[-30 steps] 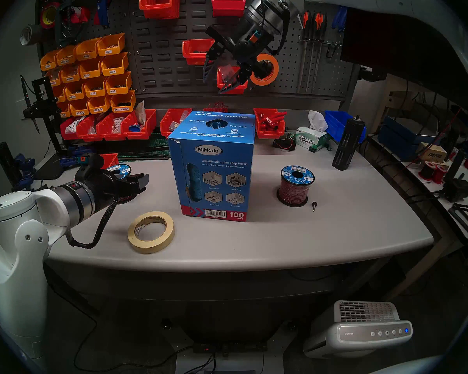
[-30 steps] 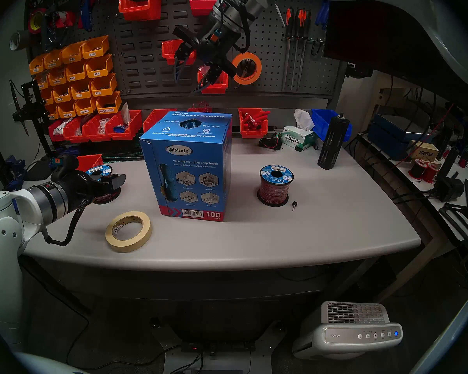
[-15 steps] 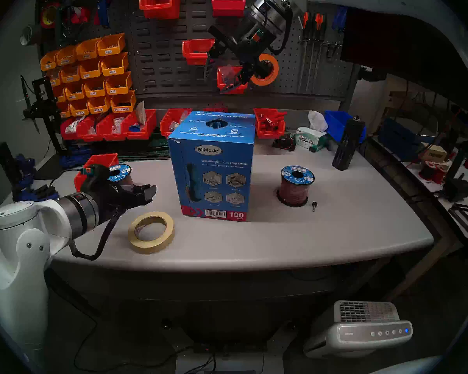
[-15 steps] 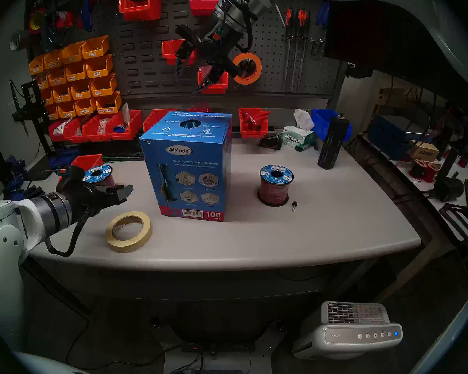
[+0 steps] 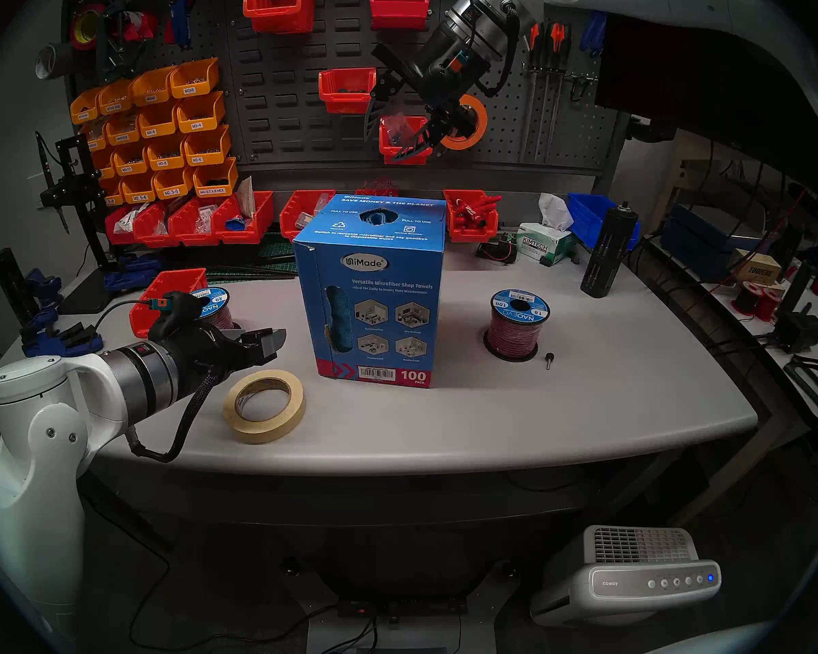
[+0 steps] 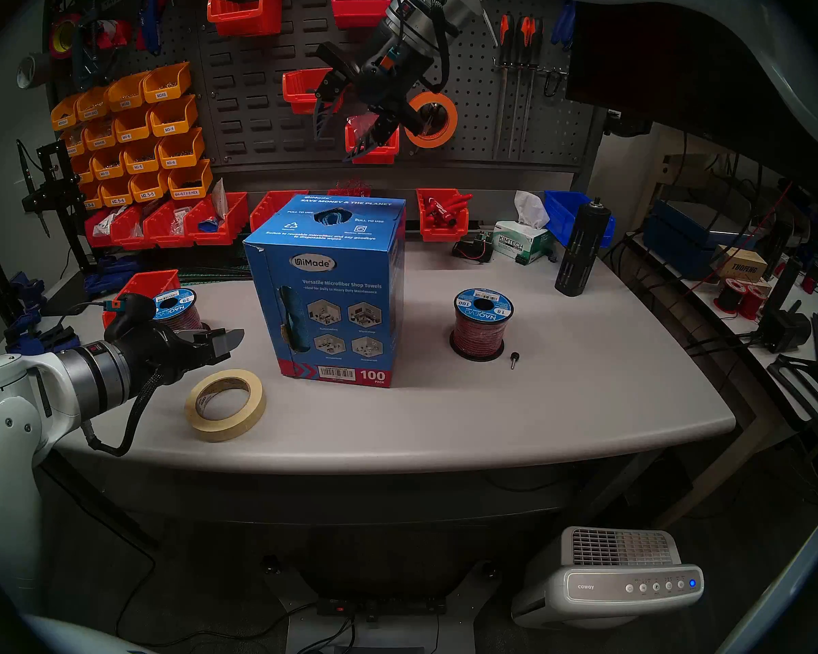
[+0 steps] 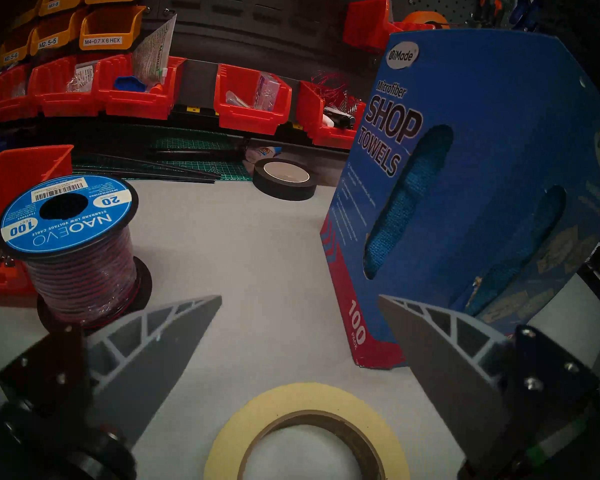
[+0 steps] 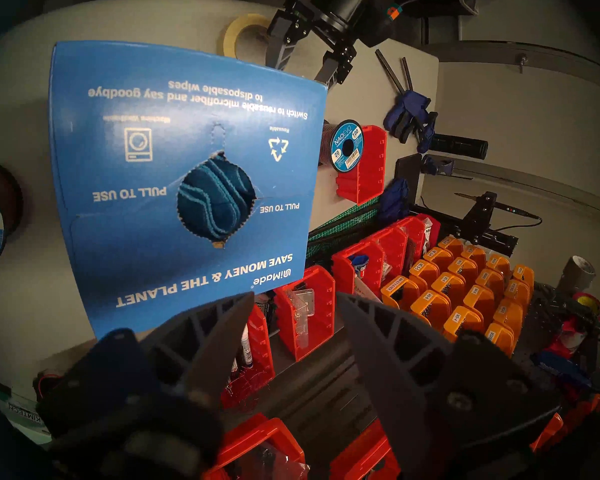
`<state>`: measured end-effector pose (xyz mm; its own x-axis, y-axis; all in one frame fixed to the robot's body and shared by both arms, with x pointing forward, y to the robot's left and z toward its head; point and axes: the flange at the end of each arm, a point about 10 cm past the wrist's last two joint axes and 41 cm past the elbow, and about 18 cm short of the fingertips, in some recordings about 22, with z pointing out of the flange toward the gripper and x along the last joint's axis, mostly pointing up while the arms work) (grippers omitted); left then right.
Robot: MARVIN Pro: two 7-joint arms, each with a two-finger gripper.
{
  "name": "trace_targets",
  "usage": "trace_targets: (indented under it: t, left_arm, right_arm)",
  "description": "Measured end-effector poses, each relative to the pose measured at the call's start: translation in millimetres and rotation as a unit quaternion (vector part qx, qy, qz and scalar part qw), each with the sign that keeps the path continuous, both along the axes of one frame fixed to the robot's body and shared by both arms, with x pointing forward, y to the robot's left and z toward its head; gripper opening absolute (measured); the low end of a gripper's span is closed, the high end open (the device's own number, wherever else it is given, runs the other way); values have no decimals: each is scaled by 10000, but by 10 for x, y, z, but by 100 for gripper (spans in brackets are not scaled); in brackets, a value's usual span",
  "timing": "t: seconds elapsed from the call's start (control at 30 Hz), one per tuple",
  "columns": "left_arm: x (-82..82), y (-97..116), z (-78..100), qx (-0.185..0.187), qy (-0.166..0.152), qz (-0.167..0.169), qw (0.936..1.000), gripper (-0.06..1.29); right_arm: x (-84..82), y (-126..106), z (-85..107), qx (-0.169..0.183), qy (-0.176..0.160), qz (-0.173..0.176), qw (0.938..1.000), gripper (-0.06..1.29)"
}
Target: Take out a shop towel
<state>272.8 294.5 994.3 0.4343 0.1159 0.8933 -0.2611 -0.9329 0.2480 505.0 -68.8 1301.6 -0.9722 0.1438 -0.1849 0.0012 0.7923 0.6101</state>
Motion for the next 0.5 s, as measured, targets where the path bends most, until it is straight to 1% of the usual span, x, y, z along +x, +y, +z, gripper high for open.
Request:
trace_targets:
  t: [0.27, 0.5]
  left_arm:
    - [16, -102, 27, -130, -57, -292, 9995, 123]
    - [36, -251, 31, -268, -84, -631, 9976, 123]
  right_arm:
    - [21, -60, -18, 19, 39, -69, 10000, 68]
    - [38, -107, -33, 32, 67, -127, 9999, 69]
